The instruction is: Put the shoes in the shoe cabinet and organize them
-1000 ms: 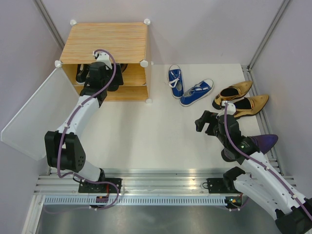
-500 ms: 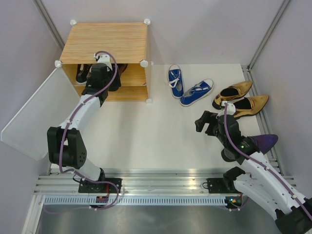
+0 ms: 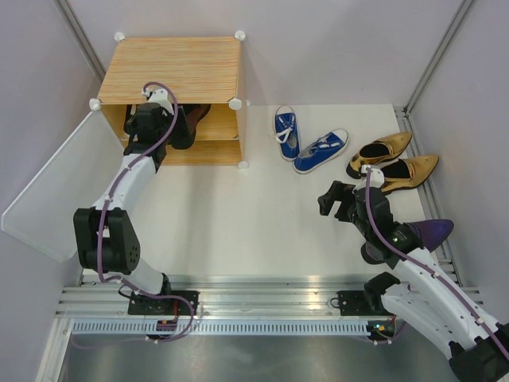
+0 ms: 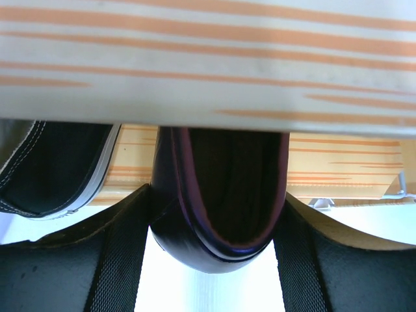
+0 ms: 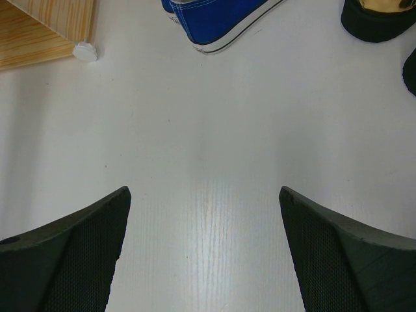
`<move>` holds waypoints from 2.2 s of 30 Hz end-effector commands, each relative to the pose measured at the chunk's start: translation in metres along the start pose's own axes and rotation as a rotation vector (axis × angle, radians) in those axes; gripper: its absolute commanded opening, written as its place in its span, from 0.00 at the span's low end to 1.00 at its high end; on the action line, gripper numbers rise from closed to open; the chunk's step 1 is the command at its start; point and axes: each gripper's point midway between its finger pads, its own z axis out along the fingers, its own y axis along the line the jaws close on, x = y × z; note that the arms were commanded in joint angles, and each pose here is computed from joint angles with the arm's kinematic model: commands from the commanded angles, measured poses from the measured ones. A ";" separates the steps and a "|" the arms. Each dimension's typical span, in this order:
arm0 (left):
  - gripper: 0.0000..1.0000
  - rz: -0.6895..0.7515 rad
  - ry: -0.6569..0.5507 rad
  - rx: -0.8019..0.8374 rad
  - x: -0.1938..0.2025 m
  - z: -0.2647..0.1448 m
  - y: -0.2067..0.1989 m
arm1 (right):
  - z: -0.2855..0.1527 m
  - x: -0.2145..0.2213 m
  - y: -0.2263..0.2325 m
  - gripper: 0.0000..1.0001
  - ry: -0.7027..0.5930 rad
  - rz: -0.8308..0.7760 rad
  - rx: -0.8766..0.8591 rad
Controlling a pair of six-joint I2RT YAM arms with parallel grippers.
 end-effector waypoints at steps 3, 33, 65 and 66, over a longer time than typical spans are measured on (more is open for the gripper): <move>0.50 -0.060 -0.080 0.103 -0.035 -0.010 -0.020 | 0.000 -0.011 0.005 0.98 -0.042 0.001 -0.022; 0.25 -0.171 -0.036 -0.031 0.017 -0.092 0.003 | -0.006 -0.008 0.011 0.98 -0.040 0.014 -0.073; 0.02 -0.119 -0.038 -0.088 -0.005 -0.002 0.014 | -0.001 -0.013 0.005 0.98 -0.054 0.004 -0.030; 0.02 -0.121 -0.041 -0.081 -0.007 0.000 0.013 | -0.001 -0.013 0.005 0.98 -0.053 0.003 -0.029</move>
